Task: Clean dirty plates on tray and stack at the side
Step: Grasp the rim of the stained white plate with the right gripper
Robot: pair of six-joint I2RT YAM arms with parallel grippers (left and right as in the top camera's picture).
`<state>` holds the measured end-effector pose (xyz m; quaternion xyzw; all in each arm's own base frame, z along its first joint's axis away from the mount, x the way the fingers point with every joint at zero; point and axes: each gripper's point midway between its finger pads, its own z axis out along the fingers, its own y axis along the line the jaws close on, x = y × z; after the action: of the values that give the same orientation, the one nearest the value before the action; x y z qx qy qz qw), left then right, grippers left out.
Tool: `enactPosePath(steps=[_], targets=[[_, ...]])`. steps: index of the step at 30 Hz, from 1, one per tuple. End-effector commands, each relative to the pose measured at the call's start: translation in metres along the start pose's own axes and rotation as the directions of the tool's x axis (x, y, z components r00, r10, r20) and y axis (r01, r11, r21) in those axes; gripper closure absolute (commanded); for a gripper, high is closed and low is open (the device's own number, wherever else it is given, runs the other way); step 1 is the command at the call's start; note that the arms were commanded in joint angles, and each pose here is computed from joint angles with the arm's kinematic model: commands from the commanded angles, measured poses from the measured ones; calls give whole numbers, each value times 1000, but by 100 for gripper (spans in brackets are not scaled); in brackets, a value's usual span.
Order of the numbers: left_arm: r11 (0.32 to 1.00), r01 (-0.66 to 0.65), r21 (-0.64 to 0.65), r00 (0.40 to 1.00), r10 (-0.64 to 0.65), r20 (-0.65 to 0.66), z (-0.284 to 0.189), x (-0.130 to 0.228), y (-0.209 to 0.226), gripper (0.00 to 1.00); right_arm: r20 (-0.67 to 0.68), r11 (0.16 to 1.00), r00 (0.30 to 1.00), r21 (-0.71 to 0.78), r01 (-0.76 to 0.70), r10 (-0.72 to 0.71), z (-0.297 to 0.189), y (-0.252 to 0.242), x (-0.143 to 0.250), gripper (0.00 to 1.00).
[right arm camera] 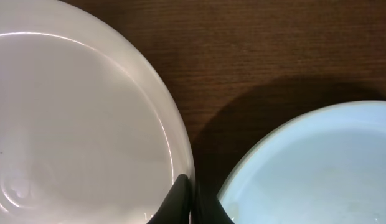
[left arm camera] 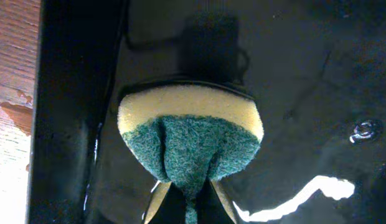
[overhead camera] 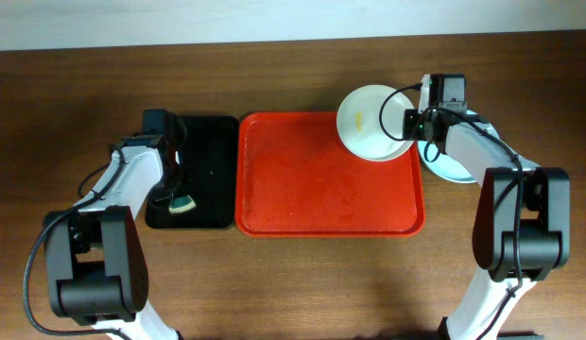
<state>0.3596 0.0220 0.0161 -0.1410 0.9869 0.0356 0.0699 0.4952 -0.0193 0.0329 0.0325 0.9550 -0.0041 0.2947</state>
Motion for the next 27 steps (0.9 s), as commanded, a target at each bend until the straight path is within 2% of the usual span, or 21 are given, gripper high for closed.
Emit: enactPosePath(steps=[1, 7, 11, 15, 18, 22, 24, 27], targets=[[1000, 17, -8, 1000, -17, 24, -7, -2, 3, 99, -23, 1000, 1000, -6, -4, 4, 5, 1, 10, 96], [1000, 17, -8, 1000, -17, 24, -7, -2, 3, 99, 6, 1000, 1000, -27, -5, 5, -1, 5, 0, 96], [1000, 17, -8, 1000, -17, 23, -7, -2, 3, 99, 80, 988, 997, -156, 8, 5, -36, 27, -32, 96], [1000, 17, -8, 1000, -17, 23, -7, -2, 3, 99, 98, 986, 995, -167, 8, 8, -78, 29, -42, 96], [1000, 17, -8, 1000, -17, 24, -7, -2, 3, 99, 70, 981, 998, -195, 8, 6, -110, 35, -35, 96], [1000, 17, -8, 1000, -17, 24, -7, -2, 3, 99, 13, 936, 1000, -351, 18, -14, -140, 69, -18, 96], [1000, 17, -8, 1000, -17, 24, -7, -2, 3, 99, -44, 907, 998, -422, 12, -34, -151, 90, -2, 96], [1000, 17, -8, 1000, -17, 24, -7, -2, 3, 99, -141, 899, 989, -437, -26, -40, -153, 107, 20, 96]])
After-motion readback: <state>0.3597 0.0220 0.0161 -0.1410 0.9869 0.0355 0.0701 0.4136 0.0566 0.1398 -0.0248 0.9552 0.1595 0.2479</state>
